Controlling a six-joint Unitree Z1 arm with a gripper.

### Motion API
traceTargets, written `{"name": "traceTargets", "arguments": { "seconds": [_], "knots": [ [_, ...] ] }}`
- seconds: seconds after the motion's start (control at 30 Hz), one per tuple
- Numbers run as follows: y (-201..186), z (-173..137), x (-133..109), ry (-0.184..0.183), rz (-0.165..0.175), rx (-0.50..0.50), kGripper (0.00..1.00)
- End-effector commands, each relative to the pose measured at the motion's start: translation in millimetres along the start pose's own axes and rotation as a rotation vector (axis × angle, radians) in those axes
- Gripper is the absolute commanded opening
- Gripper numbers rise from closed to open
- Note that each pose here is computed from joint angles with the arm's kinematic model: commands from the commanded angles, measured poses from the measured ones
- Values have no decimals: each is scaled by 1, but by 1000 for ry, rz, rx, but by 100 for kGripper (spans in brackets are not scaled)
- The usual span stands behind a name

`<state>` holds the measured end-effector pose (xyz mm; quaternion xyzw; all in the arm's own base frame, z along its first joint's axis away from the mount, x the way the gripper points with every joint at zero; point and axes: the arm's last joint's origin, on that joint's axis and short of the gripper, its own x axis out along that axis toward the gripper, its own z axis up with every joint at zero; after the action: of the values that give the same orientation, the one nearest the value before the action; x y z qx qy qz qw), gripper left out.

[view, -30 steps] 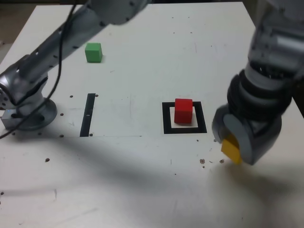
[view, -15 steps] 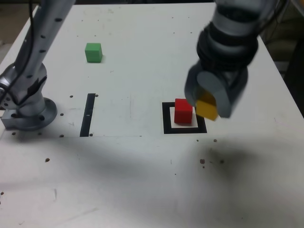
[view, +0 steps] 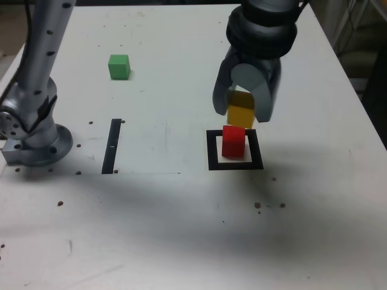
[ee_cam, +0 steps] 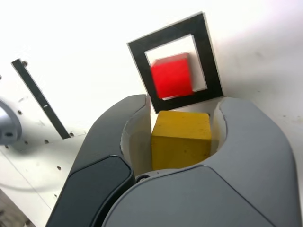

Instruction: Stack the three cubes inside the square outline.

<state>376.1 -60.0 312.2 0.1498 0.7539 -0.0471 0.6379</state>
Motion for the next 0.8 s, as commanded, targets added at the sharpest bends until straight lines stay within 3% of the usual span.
{"name": "traceTargets", "arguments": {
  "seconds": [0.0,0.33,0.77],
  "knots": [
    [8,-6,-1,-1,-15,-41,32],
    [40,-12,15,17,-90,-152,32],
    [48,-4,35,22,-130,-182,32]
  ]
}}
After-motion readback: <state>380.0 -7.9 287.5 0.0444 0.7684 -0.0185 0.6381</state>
